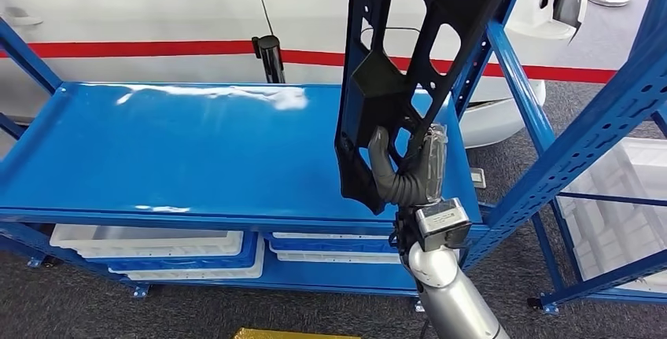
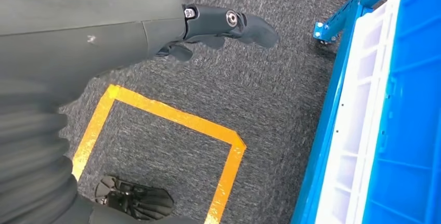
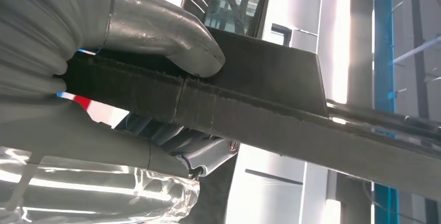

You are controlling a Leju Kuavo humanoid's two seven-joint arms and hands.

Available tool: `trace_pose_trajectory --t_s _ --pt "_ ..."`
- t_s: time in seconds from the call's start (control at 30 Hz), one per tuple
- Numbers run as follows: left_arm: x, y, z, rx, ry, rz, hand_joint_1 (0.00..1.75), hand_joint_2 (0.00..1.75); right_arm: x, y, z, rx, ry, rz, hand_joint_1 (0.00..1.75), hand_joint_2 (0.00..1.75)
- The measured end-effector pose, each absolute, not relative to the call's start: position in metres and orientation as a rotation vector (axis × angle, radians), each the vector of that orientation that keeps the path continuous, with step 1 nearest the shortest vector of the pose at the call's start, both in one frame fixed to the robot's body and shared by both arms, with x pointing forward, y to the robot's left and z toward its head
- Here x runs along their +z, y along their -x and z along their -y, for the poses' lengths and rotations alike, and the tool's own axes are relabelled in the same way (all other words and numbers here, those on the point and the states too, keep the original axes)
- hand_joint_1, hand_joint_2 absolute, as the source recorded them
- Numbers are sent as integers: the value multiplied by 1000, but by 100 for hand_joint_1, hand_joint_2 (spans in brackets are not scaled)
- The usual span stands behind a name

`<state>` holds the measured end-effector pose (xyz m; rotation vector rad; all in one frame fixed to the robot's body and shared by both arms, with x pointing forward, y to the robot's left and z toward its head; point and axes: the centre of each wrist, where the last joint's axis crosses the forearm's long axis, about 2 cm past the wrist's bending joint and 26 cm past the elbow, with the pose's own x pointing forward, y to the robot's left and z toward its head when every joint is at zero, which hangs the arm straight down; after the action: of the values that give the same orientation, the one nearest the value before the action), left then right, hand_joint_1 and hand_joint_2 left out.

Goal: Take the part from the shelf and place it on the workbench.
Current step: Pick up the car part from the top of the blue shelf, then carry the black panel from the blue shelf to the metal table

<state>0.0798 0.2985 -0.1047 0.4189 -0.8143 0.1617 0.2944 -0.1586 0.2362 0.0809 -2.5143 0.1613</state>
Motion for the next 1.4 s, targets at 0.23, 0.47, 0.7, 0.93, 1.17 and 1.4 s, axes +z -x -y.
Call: trace_pose_trajectory --t_s 0.23,0.47,0.7,0.93,1.17,1.4 --pt "-105 -79 -292 166 -406 811 0 175 232 -295 161 170 -71 2502 175 175" --pt "-105 -79 -291 169 -406 814 0 175 232 -296 161 124 -69 2498 175 175" --pt "-105 -77 -292 177 -391 821 0 175 229 -295 161 128 -62 2536 175 175" --pt "-106 -76 -299 202 -396 835 0 175 229 -293 161 119 -57 2542 175 175" --pt "-106 -76 -298 205 -392 839 0 175 226 -292 165 124 -44 2539 175 175" --pt "-106 -76 -298 201 -392 839 0 175 227 -292 166 124 -39 2542 175 175"
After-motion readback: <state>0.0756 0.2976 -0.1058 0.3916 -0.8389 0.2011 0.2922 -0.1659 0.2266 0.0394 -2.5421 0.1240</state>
